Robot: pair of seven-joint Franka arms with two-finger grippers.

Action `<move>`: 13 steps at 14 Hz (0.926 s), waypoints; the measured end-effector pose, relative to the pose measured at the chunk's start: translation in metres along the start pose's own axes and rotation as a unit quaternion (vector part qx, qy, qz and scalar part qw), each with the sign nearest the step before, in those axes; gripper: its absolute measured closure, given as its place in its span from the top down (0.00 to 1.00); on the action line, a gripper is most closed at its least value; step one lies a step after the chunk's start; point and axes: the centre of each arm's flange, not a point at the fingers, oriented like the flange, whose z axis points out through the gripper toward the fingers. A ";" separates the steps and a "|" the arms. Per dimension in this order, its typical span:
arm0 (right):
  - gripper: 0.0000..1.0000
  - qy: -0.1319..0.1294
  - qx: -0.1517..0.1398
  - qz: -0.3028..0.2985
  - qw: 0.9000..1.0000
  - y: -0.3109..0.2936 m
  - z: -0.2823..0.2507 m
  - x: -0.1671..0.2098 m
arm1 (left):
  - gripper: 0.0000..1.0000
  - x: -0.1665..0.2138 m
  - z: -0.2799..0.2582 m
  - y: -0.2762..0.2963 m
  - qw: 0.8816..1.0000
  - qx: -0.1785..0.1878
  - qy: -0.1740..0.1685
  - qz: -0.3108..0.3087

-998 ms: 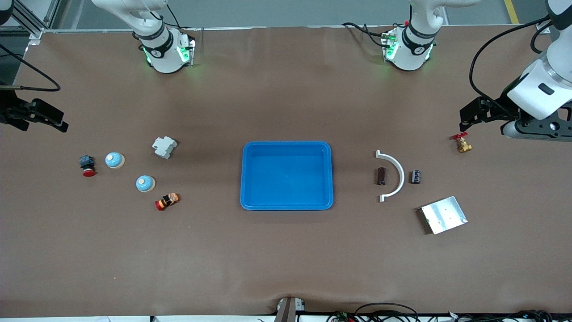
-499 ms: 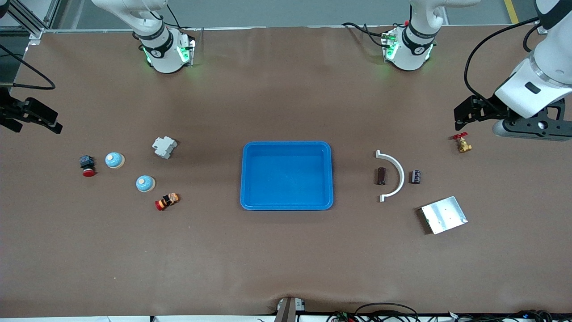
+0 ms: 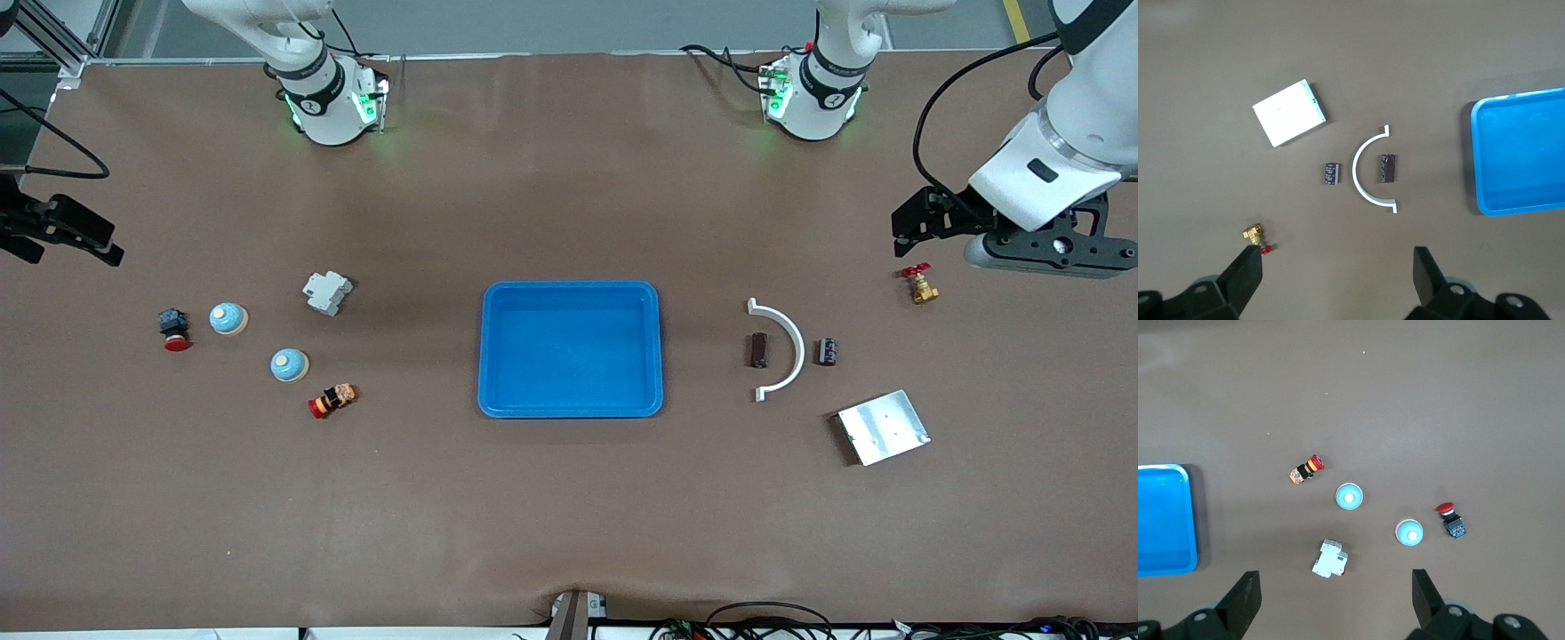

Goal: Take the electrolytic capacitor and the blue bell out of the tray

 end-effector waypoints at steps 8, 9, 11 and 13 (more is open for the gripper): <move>1.00 -0.001 0.000 0.000 1.000 0.000 0.001 0.000 | 1.00 0.000 -0.004 0.003 1.000 -0.001 0.005 0.002; 1.00 -0.001 0.000 0.000 1.000 0.000 0.001 0.000 | 1.00 0.000 -0.005 0.003 1.000 -0.001 0.006 0.003; 1.00 -0.002 0.000 -0.001 1.000 -0.001 0.001 0.000 | 1.00 0.000 -0.005 0.003 1.000 -0.001 0.006 0.002; 1.00 -0.002 0.000 -0.001 1.000 -0.001 0.002 0.000 | 1.00 0.000 -0.005 0.003 1.000 -0.001 0.006 0.002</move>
